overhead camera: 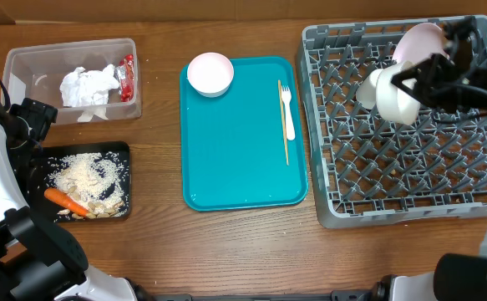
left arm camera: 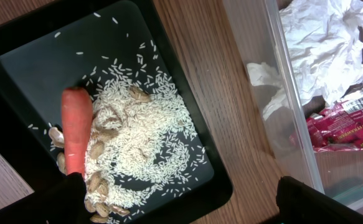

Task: Sort waste into correct bins and load items into the dishwasher rack
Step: 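Carry the white bowl right and set it upright in the rack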

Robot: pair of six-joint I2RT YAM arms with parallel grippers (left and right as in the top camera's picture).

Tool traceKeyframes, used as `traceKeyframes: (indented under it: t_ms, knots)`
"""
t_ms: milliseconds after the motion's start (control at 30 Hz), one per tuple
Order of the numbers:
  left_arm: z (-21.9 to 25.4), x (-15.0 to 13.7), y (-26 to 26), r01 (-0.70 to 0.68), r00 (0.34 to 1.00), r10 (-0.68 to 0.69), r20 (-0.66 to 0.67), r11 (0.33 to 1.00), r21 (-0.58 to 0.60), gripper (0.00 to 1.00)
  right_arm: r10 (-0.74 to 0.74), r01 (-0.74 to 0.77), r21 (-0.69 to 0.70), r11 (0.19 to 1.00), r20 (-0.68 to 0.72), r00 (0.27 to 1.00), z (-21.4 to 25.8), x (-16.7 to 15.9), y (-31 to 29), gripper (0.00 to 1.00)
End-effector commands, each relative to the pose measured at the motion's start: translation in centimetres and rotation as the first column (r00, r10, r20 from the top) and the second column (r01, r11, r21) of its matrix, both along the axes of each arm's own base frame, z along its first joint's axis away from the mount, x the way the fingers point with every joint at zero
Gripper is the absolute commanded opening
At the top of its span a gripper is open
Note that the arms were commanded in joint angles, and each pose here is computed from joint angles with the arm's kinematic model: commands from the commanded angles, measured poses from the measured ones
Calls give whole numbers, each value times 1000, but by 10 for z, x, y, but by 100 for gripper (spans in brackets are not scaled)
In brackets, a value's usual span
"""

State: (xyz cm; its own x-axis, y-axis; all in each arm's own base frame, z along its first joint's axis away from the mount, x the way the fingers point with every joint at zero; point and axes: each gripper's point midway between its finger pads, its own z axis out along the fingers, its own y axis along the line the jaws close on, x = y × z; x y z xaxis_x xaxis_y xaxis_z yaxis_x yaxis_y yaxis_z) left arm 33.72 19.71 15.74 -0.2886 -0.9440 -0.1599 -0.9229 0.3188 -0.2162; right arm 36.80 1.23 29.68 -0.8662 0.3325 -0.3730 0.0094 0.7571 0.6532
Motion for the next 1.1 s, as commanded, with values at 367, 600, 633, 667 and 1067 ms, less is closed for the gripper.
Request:
traceKeyframes:
  t_ms: [367, 600, 633, 667, 1067]
  knots:
    - [15, 0, 2, -19, 999, 18, 31, 999, 29, 100, 54, -164, 465, 870, 241, 969, -63, 10, -25, 4]
    - [15, 0, 2, -19, 999, 18, 31, 999, 29, 100, -58, 48, 397, 917, 13, 998, -116, 24, -55, 4]
    - [15, 0, 2, -19, 999, 18, 31, 999, 29, 100, -108, 115, 352, 929, -41, 993, -126, 23, -68, 4]
    - [15, 0, 2, -19, 999, 18, 31, 999, 29, 100, -123, 136, 343, 929, -61, 991, -129, 22, -71, 4]
    - [15, 0, 2, -19, 999, 18, 31, 999, 29, 100, -414, 456, 68, 887, -316, 853, -152, 6, -133, 15]
